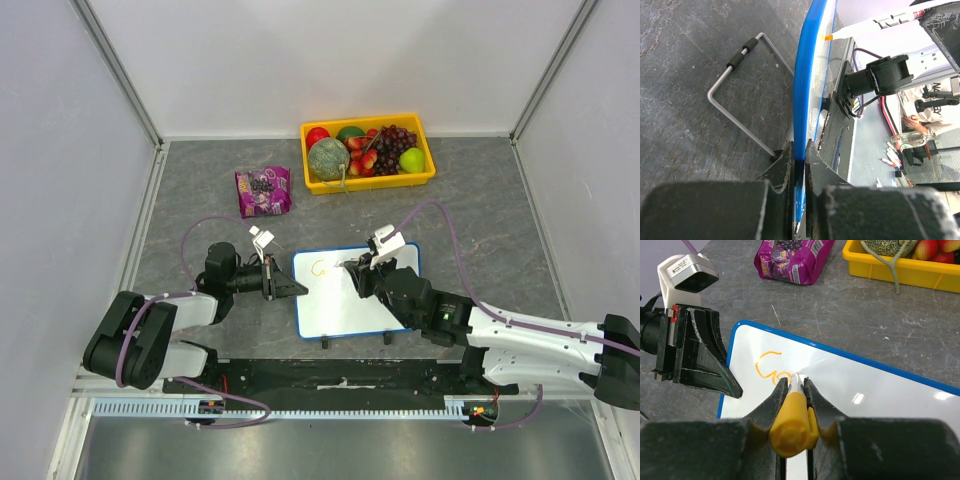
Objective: Write a sentence on the whiteboard
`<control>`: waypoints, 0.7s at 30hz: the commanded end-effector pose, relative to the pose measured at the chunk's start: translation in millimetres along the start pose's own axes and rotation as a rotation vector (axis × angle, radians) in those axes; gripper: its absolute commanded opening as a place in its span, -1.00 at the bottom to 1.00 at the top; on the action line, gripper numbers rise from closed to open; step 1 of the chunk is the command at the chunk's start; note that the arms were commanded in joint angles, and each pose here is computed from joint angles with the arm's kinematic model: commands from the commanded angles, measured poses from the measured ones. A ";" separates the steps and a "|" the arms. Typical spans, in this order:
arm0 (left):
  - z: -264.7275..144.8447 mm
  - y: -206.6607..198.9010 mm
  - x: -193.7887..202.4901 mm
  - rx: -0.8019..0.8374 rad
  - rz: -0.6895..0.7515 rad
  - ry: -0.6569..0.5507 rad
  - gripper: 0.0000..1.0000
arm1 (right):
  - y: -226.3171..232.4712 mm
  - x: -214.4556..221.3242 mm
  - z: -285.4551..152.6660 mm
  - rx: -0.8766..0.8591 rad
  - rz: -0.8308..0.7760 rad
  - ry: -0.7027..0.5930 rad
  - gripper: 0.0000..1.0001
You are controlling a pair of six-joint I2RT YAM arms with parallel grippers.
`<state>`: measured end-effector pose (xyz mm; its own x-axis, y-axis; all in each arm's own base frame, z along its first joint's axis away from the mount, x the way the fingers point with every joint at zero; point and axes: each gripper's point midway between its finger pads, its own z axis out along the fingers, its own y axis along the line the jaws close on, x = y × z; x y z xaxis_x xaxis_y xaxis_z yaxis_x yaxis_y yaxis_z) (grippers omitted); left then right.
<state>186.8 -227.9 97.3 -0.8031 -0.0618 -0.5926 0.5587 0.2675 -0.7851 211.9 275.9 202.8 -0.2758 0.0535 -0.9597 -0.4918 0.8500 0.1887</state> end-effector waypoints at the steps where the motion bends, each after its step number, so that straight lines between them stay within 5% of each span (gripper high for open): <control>1: 2.0 11.5 -4.5 -0.049 0.021 -0.018 -0.96 | -7.3 10.1 -0.4 0.026 -0.032 0.033 -1.00; 21: 2.0 11.6 -4.6 -0.051 0.021 -0.019 -0.96 | -26.7 23.2 -10.7 0.086 -0.040 0.061 -1.00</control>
<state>186.7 -227.9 97.2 -0.8033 -0.0618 -0.5923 0.5584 0.2675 -0.7852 204.3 270.2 194.9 -0.3084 0.0509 -0.9499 -0.4990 0.8415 0.2071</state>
